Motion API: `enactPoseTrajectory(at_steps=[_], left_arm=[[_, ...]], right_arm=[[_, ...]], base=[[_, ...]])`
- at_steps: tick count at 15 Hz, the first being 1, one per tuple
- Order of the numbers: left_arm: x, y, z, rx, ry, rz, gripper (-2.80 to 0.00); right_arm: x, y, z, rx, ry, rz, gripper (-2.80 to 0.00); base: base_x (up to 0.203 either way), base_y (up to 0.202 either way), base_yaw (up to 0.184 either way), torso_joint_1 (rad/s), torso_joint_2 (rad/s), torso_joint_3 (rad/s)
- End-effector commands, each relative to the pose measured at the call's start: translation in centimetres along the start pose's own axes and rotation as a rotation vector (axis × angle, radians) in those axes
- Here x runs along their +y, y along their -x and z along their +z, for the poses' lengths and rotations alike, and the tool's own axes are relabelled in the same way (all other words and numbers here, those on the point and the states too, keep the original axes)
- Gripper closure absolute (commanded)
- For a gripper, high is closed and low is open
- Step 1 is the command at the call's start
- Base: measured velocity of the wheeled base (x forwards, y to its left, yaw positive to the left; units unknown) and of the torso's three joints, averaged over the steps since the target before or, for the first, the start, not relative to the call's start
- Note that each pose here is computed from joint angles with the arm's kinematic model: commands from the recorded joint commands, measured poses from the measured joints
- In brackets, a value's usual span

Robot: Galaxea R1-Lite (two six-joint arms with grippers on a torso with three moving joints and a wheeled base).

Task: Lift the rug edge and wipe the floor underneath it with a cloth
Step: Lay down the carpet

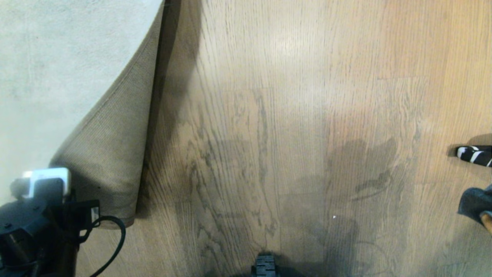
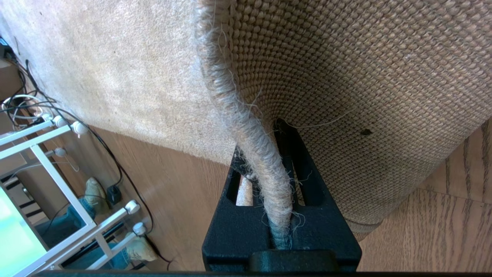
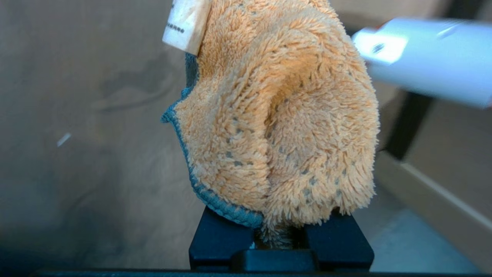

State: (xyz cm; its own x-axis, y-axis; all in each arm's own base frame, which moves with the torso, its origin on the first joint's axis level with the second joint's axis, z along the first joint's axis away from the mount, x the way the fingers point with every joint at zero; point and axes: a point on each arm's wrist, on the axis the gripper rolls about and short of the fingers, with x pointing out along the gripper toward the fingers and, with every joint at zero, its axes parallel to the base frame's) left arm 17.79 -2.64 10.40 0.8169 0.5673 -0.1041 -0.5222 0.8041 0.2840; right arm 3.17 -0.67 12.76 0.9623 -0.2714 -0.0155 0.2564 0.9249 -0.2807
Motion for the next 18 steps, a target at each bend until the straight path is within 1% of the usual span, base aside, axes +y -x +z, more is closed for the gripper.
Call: enactPoseTrajectory(at_steps=[1, 2, 3, 6, 7, 8, 9, 10, 15, 18], left_arm=[[0.0, 0.0, 0.0, -0.003, 0.009, 0.006, 0.00], [0.0, 0.0, 0.0, 0.000, 0.014, 0.007, 0.00], [0.0, 0.0, 0.0, -0.001, 0.015, 0.007, 0.00], [0.0, 0.0, 0.0, -0.003, 0.016, 0.006, 0.00], [0.0, 0.0, 0.0, -0.002, 0.015, 0.004, 0.00], [0.0, 0.0, 0.0, -0.002, 0.017, 0.004, 0.00], [0.0, 0.0, 0.0, -0.002, 0.017, 0.004, 0.00], [0.0, 0.0, 0.0, -0.001, 0.017, 0.004, 0.00], [-0.1, 0.0, 0.0, 0.000, 0.019, 0.002, 0.00], [-0.7, 0.6, 0.1, -0.013, 0.018, -0.039, 0.00]], right_arm=[[0.3, 2.7, -2.0, -0.042, 0.000, 0.115, 0.00], [0.6, 3.1, -2.9, 0.004, 0.009, 0.189, 0.00], [0.8, 3.2, -3.4, 0.039, 0.010, 0.230, 0.00], [0.9, 4.4, -4.7, 0.031, -0.046, 0.304, 0.00], [0.9, 4.9, -5.1, 0.050, -0.083, 0.320, 0.00], [0.8, 5.3, -5.2, 0.026, -0.118, 0.319, 0.00], [0.7, 5.6, -5.3, -0.004, -0.139, 0.315, 0.00], [0.7, 5.6, -5.4, -0.014, -0.146, 0.315, 0.00], [0.7, 5.6, -5.3, -0.027, -0.149, 0.314, 0.00], [0.7, 5.6, -5.3, -0.024, -0.156, 0.315, 0.00]], base=[[0.000, 0.000, 0.000, 0.000, 0.00, 0.000], [0.000, 0.000, 0.000, 0.000, 0.00, 0.000], [0.000, 0.000, 0.000, 0.000, 0.00, 0.000], [0.000, 0.000, 0.000, 0.000, 0.00, 0.000], [0.000, 0.000, 0.000, 0.000, 0.00, 0.000], [0.000, 0.000, 0.000, 0.000, 0.00, 0.000], [0.000, 0.000, 0.000, 0.000, 0.00, 0.000], [0.000, 0.000, 0.000, 0.000, 0.00, 0.000], [0.000, 0.000, 0.000, 0.000, 0.00, 0.000], [0.000, 0.000, 0.000, 0.000, 0.00, 0.000]])
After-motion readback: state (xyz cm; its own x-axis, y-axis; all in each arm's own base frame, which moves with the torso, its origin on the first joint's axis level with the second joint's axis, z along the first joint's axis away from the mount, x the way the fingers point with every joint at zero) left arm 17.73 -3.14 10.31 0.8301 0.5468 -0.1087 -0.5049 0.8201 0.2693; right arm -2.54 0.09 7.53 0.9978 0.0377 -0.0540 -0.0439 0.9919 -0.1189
